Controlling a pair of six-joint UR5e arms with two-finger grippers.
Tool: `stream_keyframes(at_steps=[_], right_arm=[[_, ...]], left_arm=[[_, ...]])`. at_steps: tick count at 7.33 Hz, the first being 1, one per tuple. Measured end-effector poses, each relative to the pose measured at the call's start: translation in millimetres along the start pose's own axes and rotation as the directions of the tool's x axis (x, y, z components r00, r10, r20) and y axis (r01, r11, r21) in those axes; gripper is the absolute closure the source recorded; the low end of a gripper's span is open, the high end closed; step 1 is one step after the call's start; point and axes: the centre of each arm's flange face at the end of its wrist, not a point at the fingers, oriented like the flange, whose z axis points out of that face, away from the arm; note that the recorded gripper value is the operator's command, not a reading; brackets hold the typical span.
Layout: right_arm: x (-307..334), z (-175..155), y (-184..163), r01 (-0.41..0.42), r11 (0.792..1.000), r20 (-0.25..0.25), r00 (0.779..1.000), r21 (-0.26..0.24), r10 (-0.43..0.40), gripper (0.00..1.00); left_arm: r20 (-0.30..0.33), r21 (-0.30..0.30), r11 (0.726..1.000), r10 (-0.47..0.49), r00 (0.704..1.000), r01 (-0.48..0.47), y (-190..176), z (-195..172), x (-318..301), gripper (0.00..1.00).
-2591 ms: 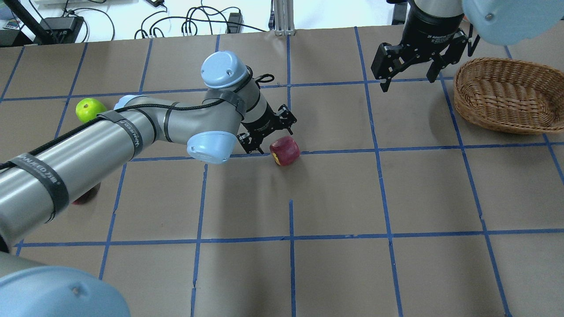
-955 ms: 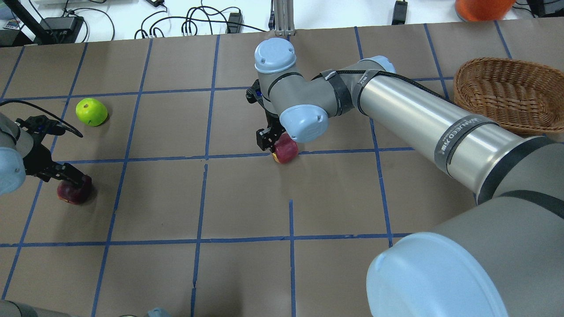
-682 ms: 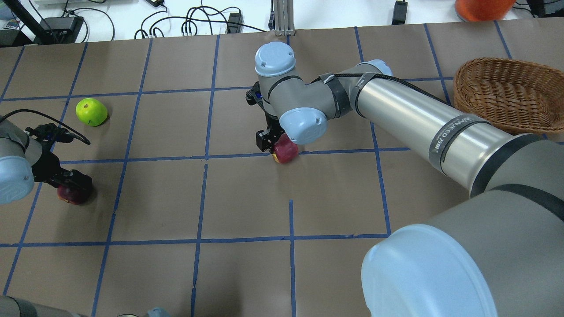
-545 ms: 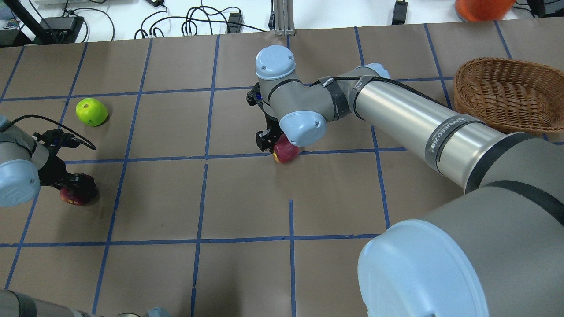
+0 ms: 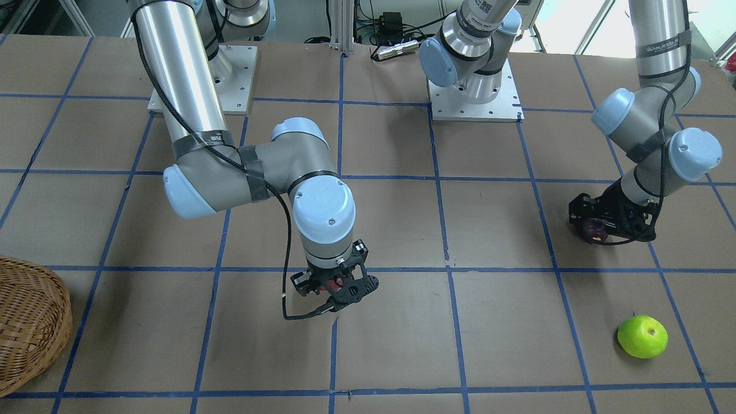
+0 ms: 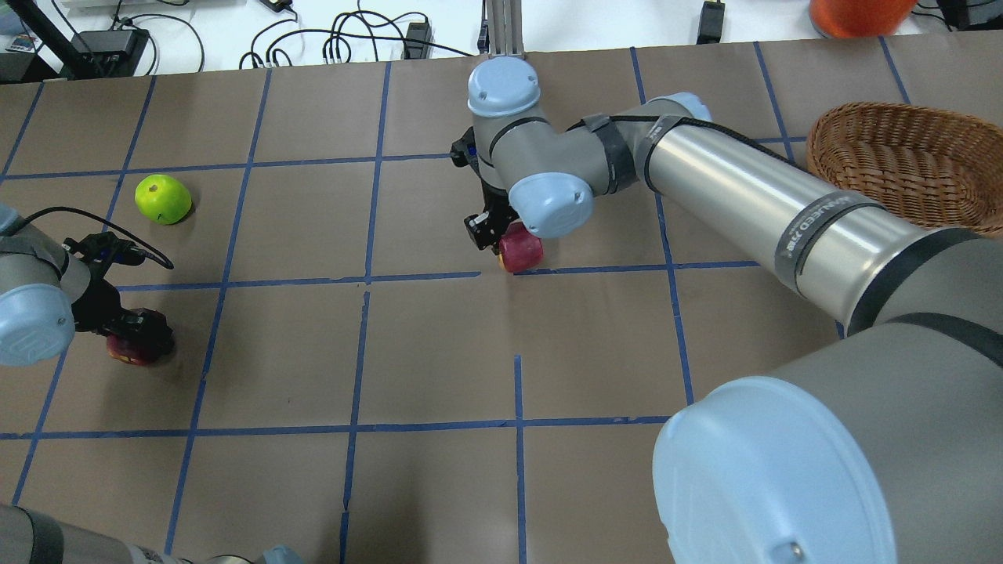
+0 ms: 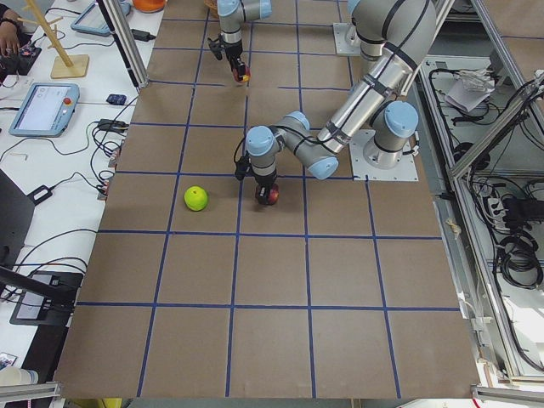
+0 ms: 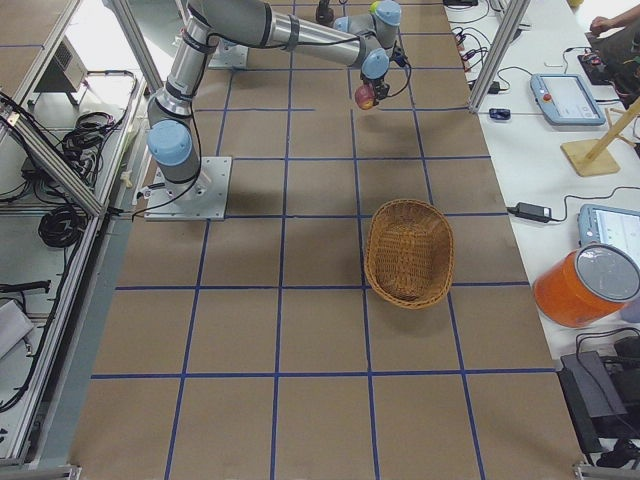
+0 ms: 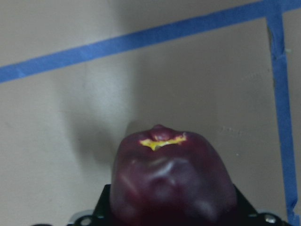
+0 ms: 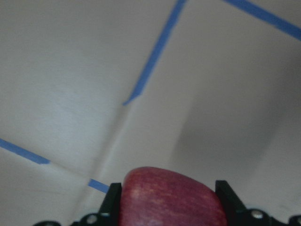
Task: Put all apples into basket
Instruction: 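Carry the red apple into the basket with right gripper while left lifts dark apple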
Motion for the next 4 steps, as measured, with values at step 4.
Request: stream_keyframes(at_steps=[4], right_arm=[[276.9, -75.2, 75.4, -0.112, 0.993, -0.019, 0.993, 0.034, 0.113, 0.95]], left_arm=[[-0.077, -0.033, 0.993, -0.116, 0.990, 0.114, -68.7, -73.8, 71.3, 0.84]])
